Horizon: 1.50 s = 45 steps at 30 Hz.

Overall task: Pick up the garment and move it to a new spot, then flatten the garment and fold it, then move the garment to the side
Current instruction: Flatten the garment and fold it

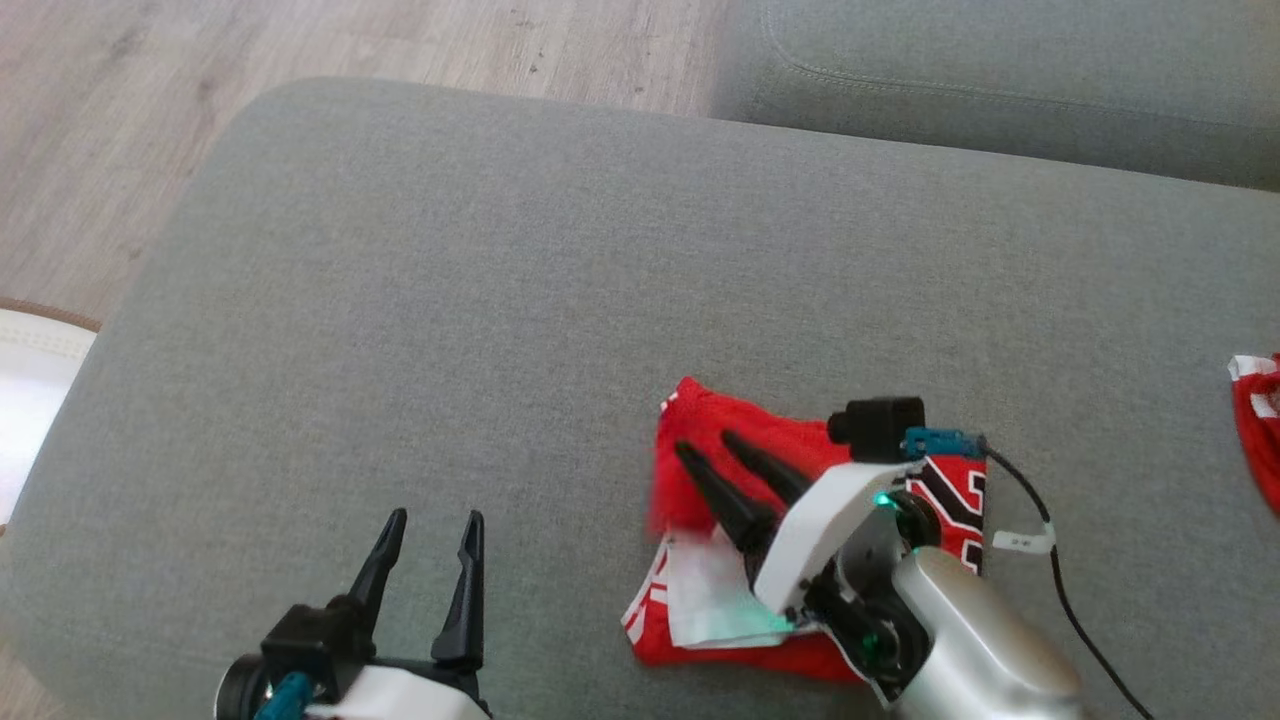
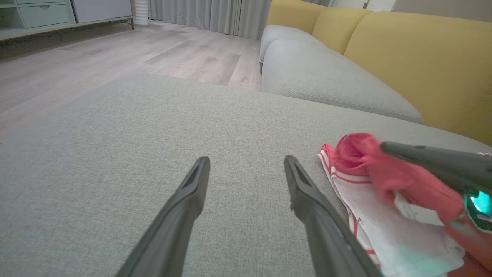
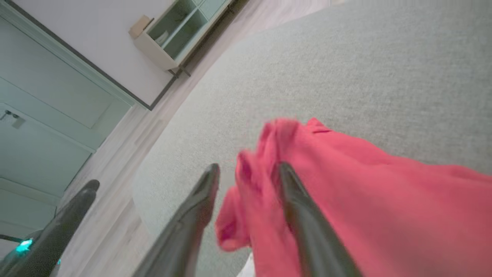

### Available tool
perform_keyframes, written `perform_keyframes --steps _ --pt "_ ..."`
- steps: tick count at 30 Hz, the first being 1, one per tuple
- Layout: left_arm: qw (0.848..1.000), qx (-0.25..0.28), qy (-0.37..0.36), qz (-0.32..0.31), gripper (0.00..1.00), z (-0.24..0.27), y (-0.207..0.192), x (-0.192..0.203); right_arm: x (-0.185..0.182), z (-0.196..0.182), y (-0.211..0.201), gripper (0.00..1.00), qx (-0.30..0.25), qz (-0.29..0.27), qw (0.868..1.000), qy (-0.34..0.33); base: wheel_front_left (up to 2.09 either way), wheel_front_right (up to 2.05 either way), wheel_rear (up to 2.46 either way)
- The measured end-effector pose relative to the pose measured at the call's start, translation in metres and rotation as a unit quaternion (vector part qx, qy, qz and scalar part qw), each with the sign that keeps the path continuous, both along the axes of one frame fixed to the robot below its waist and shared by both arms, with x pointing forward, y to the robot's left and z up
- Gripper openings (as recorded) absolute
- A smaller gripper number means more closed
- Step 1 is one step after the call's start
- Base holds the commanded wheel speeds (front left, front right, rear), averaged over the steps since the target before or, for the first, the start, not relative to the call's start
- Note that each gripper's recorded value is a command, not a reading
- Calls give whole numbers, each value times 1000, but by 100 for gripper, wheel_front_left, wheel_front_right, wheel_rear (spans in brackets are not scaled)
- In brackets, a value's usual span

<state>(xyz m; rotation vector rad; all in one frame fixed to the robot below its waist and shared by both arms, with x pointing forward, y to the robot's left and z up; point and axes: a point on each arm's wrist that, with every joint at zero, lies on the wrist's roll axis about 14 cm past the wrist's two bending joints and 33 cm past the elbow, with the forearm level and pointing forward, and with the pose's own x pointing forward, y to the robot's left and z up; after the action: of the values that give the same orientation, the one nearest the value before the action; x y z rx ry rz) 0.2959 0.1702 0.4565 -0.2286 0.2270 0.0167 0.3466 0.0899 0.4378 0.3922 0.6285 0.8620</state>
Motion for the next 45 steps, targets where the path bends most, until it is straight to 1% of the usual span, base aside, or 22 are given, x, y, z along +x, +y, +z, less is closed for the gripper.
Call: perform_keyframes --steps 3,6,7,10,12,15,17,23,25,28,29,30,31,32,33,38,39,40,41,45 --pt "1000 0 0 -3 100 0 -2 2 8 9 2 100 21 -13 1000 -9 0 0 0" --pt "1000 -2 -3 -10 100 0 -5 4 21 20 -2 100 25 -30 998 -43 0 0 0" --pt "1000 -2 -6 -14 100 1 -8 5 34 28 -10 100 13 -44 995 -88 0 0 0" --pt "1000 -3 -7 -21 100 1 -12 7 59 42 -29 100 -19 -73 983 -165 0 0 0" --pt "1000 -3 -8 -28 100 2 -16 8 71 50 -43 100 -27 -98 976 -191 0 0 0" --pt "999 -5 -8 -39 100 2 -22 8 78 59 -61 100 -44 -121 966 -225 0 0 0" --pt "999 -6 -9 -43 100 2 -26 9 78 58 -72 100 -56 -134 961 -234 0 0 0" --pt "999 -8 -14 -52 100 5 -32 11 62 38 -107 100 -90 -171 955 -225 0 0 0" --pt "998 -9 -15 -55 100 4 -35 11 51 33 -114 100 -103 -173 952 -229 0 0 0" --pt "998 -9 -15 -57 100 4 -36 11 39 25 -114 100 -123 -161 952 -232 0 0 0" --pt "998 -10 -14 -57 100 4 -37 11 35 20 -112 73 -129 -152 952 -230 0 0 0" --pt "998 -10 -14 -57 100 3 -37 11 30 16 -107 40 -135 -140 954 -230 0 0 0" --pt "998 -10 -13 -58 100 3 -37 11 24 11 -102 23 -141 -125 955 -229 0 0 0" --pt "998 -11 -12 -59 100 2 -37 11 18 5 -96 2 -146 -110 957 -226 0 0 0" --pt "998 -10 -11 -58 100 1 -36 10 13 0 -89 0 -148 -96 959 -222 0 0 0" --pt "999 -10 -6 -51 100 -1 -32 9 -13 -32 -65 0 -172 -23 966 -191 0 0 0" --pt "999 -10 -6 -49 100 -2 -31 9 -17 -39 -61 0 -183 -6 965 -188 0 0 0" --pt "999 -9 -6 -45 100 -1 -29 9 -23 -47 -53 0 -192 23 963 -187 0 0 0" --pt "999 -9 -6 -45 100 -1 -29 9 -23 -47 -53 0 -192 23 963 -187 0 0 0" --pt "999 -7 -10 -36 100 1 -23 11 -32 -54 -35 0 -191 66 962 -186 0 0 0"
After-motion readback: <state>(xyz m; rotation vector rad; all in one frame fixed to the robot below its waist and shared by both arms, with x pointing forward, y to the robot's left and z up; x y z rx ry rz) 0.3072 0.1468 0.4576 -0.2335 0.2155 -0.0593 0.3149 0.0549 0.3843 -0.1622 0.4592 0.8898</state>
